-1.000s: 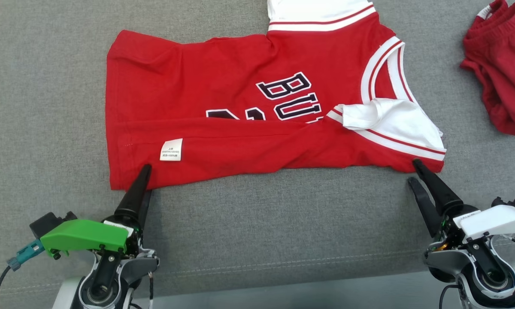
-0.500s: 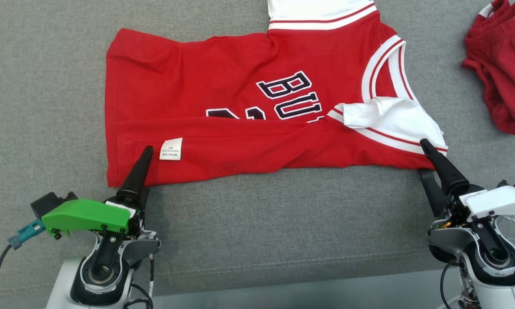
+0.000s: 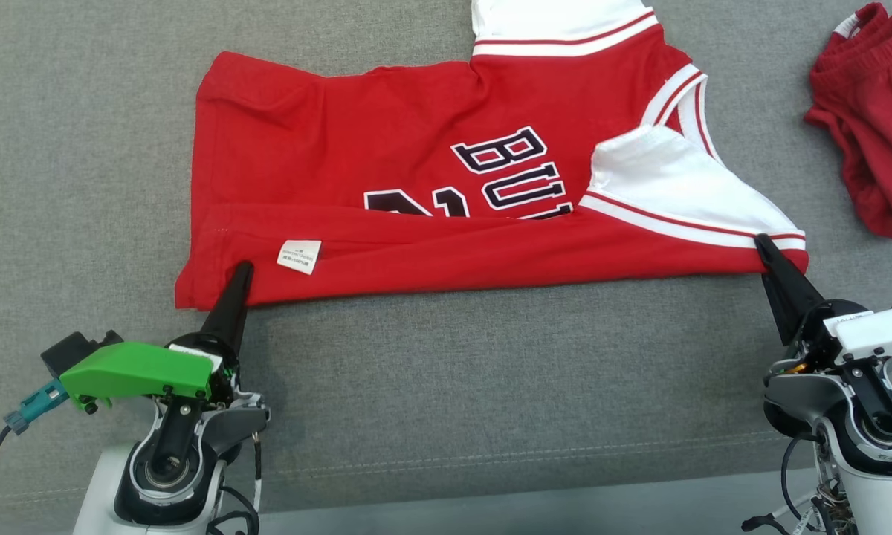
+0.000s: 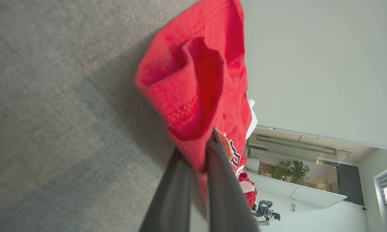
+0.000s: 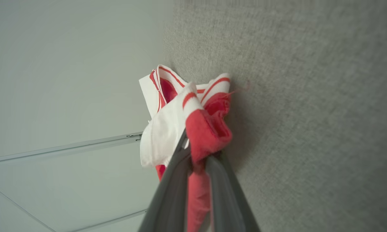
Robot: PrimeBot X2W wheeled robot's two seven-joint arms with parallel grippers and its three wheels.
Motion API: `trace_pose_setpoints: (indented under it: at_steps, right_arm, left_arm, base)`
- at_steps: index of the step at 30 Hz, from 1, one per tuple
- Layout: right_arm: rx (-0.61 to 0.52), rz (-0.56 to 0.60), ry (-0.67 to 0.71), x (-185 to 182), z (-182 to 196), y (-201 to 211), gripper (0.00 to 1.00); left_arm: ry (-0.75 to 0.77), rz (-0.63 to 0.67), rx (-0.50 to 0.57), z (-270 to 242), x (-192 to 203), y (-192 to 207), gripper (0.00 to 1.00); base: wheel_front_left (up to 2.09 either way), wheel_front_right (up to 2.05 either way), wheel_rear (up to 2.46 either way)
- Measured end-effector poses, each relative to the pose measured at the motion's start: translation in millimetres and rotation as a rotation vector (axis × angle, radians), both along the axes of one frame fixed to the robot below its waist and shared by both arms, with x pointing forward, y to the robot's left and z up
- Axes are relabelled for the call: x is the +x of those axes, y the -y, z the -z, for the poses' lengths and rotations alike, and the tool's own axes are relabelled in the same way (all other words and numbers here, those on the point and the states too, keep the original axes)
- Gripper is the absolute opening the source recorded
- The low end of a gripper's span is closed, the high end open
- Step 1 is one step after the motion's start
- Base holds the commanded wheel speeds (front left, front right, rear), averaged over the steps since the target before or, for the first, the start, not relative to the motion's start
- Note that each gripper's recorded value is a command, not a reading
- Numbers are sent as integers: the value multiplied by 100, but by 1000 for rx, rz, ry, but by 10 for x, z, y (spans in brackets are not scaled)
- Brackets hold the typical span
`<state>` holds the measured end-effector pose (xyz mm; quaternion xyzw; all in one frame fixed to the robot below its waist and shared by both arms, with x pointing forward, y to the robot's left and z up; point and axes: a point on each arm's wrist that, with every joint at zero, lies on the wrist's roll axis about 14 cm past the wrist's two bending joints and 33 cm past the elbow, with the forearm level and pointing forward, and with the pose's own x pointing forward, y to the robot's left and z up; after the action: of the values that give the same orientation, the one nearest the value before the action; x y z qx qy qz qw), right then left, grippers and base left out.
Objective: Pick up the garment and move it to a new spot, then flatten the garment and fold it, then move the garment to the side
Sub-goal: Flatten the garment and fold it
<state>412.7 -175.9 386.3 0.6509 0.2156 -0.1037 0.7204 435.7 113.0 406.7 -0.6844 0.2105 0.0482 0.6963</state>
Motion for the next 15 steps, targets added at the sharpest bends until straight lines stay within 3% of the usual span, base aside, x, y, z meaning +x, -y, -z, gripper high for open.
trace_pose_setpoints:
  at_steps: [7,15]
  right_arm:
    - [-3,4,2,-11,2,28,0]
    - [35,5,-14,-197,44,-23,0]
  left_arm:
    - [46,-71,-26,-119,-60,-108,0]
    - [-7,-107,-40,18,-323,-152,0]
  base:
    - [0,0,0]
    - [0,0,0]
